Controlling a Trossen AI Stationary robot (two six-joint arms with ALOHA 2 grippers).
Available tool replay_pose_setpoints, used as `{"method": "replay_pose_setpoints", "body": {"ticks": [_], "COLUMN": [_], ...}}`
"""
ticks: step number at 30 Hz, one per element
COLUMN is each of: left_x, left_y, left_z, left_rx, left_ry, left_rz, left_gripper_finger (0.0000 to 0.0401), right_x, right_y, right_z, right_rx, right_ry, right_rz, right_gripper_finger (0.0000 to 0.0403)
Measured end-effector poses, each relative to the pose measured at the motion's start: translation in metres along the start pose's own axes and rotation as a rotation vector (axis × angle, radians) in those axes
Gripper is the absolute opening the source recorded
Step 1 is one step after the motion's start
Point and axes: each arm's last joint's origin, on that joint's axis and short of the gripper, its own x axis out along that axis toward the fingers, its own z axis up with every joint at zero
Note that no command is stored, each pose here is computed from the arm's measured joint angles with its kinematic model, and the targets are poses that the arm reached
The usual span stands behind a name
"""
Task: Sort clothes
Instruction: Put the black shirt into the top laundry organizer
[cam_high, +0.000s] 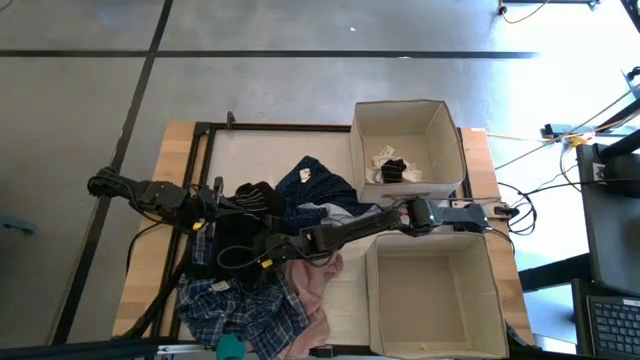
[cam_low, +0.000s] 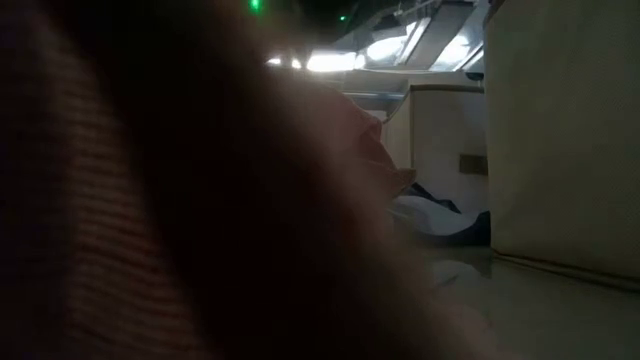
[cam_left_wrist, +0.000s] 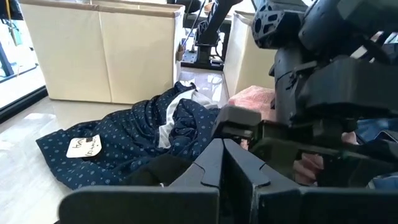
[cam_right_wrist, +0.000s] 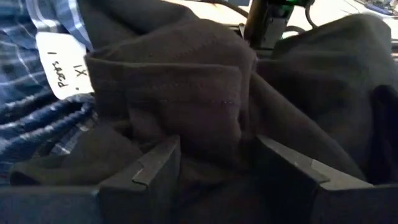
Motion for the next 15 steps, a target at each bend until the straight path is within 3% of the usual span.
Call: {"method": "replay_pose_setpoints", "body": {"ticks": [8,15], "left_x": [0.000,0.000], "left_y": [0.000,0.000], "left_z": [0.000,0.000], "left_rx": [-0.003,-0.005], "left_ry": [0.000,-0.002], "left_rz": [0.000,0.000], "left_gripper_finger": [0.0001,0.0001], "right_x": [0.001,0.002], "right_y": [-0.004,-0.012], "right_z": [-0.001,-0.005], "right_rx": [-0.002,-0.015], "right_ry": [0.017,0.060], "right_rz": [-0.006,-0.044], "right_gripper_finger": [0.0150,0.0044]}}
